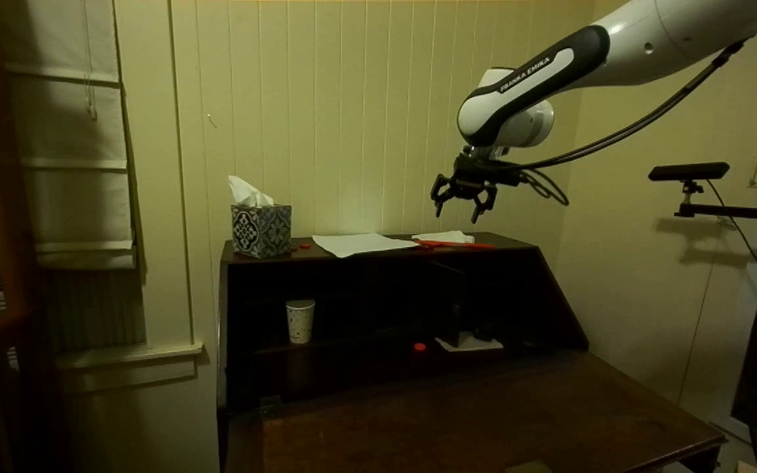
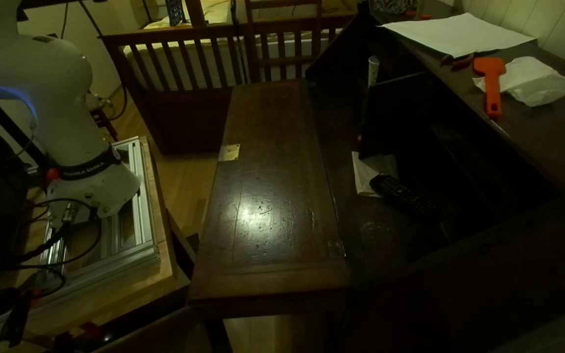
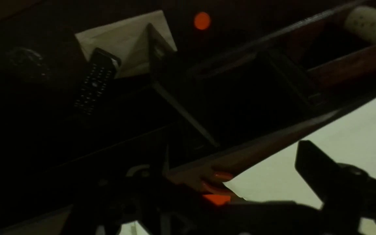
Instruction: Put the white paper on the top part of the dresser
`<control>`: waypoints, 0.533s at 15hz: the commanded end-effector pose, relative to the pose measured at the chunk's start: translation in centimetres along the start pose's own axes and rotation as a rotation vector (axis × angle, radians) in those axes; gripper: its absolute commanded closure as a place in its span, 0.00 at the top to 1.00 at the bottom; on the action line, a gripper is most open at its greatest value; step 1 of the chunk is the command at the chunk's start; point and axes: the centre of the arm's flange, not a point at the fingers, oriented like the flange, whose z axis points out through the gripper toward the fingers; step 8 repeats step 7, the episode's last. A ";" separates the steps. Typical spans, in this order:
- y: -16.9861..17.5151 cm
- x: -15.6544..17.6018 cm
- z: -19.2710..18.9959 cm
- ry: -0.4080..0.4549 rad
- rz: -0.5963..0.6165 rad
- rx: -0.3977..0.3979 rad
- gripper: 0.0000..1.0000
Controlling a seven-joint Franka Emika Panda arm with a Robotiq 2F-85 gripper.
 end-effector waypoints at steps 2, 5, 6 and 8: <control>3.2 -3.5 -8.5 -0.095 -0.224 0.003 1.00; 1.1 0.2 -5.0 -0.072 -0.234 -0.034 1.00; 1.2 0.5 -5.5 -0.075 -0.241 -0.018 1.00; 1.5 0.6 -5.5 -0.075 -0.236 -0.016 1.00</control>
